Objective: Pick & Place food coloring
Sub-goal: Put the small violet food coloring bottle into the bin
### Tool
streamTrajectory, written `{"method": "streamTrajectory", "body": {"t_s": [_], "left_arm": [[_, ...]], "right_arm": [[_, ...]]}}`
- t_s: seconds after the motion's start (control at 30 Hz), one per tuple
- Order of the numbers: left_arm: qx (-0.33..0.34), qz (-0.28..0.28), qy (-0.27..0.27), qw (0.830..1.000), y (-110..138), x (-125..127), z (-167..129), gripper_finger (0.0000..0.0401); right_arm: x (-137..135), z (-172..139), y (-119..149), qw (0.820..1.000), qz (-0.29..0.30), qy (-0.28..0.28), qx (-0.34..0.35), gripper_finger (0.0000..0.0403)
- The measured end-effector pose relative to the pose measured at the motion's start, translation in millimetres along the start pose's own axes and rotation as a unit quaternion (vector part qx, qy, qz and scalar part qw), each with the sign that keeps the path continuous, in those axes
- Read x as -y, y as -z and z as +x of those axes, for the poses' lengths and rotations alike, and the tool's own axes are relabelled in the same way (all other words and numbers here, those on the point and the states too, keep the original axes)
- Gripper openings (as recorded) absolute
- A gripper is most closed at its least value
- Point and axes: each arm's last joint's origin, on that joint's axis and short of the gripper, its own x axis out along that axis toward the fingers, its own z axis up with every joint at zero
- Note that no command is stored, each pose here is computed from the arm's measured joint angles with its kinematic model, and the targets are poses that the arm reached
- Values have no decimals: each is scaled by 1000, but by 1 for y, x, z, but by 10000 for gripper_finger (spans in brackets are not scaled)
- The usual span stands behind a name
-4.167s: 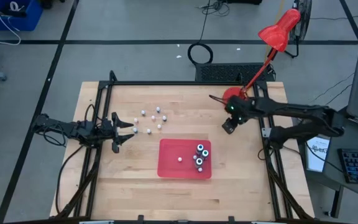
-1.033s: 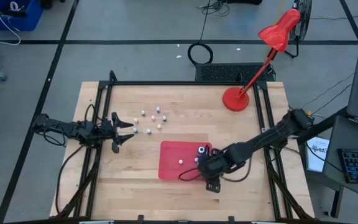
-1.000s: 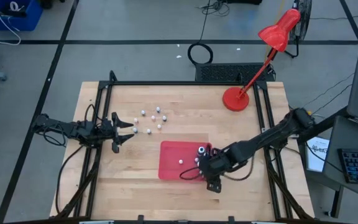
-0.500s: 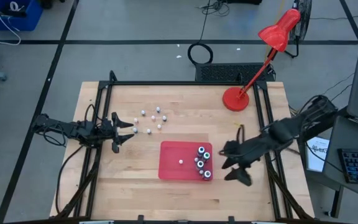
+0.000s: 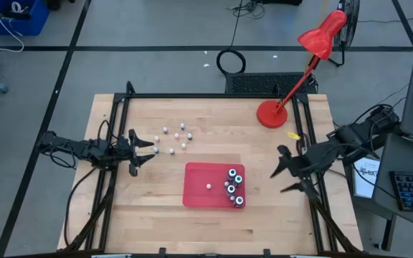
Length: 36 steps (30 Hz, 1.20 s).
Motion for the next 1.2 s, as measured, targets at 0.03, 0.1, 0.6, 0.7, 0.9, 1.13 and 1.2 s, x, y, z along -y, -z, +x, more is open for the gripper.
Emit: {"method": "streamTrajectory", "body": {"t_s": [0.03,0.1,0.6,0.7,0.9,1.13,1.2], "left_arm": [[0,0,0,1000,0,0,0,232],[0,0,0,1000,0,0,0,232],[0,0,0,1000,0,0,0,232],[0,0,0,1000,0,0,0,232],[0,0,0,1000,0,0,0,232],[0,0,0,1000,0,0,0,232],[0,0,0,1000,0,0,0,232]], "right_arm": [[3,0,8,999,-23,25,13,244],[8,2,24,994,-61,79,44,244],[44,-4,98,872,-86,194,442,240],[52,-12,100,859,-44,223,458,240],[61,-20,100,898,22,154,412,240],[60,-13,108,933,25,-78,351,240],[61,-9,115,931,13,-63,360,240]]}}
